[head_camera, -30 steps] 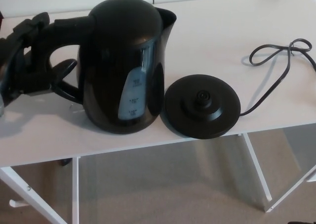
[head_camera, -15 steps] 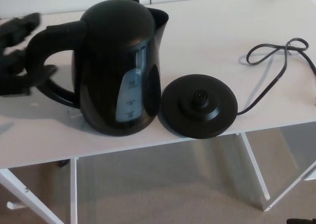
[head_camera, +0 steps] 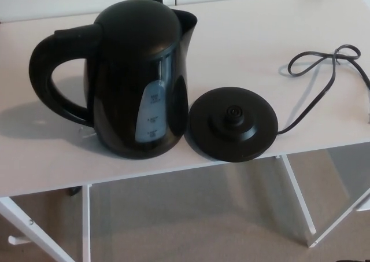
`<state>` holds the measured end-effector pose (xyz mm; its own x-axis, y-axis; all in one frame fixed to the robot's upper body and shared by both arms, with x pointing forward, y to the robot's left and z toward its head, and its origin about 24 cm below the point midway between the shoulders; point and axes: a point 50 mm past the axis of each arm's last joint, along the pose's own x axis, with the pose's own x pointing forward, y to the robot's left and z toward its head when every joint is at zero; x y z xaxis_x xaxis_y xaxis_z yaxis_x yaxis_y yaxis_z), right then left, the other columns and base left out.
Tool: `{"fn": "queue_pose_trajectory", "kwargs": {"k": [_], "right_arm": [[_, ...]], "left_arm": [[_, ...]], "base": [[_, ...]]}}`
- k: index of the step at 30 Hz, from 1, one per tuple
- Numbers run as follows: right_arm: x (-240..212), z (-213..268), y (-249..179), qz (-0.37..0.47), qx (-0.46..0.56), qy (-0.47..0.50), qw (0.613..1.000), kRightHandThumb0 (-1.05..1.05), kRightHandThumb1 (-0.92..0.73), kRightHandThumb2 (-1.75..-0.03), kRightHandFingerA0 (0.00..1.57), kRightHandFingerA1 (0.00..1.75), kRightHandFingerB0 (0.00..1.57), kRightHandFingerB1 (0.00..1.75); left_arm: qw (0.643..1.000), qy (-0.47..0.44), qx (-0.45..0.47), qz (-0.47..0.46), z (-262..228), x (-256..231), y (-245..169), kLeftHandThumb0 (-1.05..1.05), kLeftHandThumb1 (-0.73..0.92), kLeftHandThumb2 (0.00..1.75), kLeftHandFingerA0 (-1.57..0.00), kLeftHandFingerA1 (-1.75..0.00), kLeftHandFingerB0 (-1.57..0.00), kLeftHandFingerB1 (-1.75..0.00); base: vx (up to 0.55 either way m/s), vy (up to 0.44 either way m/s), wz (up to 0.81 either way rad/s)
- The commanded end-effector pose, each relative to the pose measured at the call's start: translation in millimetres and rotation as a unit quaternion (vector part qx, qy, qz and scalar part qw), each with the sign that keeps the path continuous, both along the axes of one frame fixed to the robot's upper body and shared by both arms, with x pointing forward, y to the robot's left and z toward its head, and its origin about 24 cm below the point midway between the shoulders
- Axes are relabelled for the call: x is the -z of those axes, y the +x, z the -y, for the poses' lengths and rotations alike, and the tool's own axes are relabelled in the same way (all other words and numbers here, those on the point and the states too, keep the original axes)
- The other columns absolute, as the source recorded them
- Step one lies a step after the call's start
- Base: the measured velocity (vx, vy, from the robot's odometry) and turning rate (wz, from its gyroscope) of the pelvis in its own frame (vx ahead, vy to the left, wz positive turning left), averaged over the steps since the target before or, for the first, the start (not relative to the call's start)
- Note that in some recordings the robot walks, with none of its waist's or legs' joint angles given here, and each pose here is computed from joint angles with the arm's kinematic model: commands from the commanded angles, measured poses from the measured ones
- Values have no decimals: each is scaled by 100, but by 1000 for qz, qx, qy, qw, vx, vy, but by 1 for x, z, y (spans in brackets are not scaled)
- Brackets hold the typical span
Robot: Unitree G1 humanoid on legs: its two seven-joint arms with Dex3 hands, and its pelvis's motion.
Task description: The robot walk towards a table in front and uses its left hand to pick up the pot from the base and places it on the table
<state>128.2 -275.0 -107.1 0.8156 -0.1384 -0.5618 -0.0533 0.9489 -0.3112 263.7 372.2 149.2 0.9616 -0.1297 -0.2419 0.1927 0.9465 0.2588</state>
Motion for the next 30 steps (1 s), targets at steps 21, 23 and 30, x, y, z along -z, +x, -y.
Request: {"fn": "queue_pose_trajectory", "kwargs": {"k": [21,23,30], "right_arm": [[9,11,-26,-38,39,-16,998,-58,-65,-60,71,58,55,39],[8,12,-25,-36,40,-18,998,-59,-65,-60,65,57,51,37],[9,10,-31,-38,27,-22,999,-62,-53,-93,58,66,40,52]], "left_arm": [[909,-121,-210,-339,-2,231,-193,-78,46,78,0,-1,-5,-4],[908,-116,-195,-352,9,239,-180,-77,47,80,0,-5,-7,-1],[919,-71,-202,-331,38,255,-152,-80,50,84,0,0,-4,-5]], "base": [[-2,0,1],[0,0,0],[0,0,0]]}}
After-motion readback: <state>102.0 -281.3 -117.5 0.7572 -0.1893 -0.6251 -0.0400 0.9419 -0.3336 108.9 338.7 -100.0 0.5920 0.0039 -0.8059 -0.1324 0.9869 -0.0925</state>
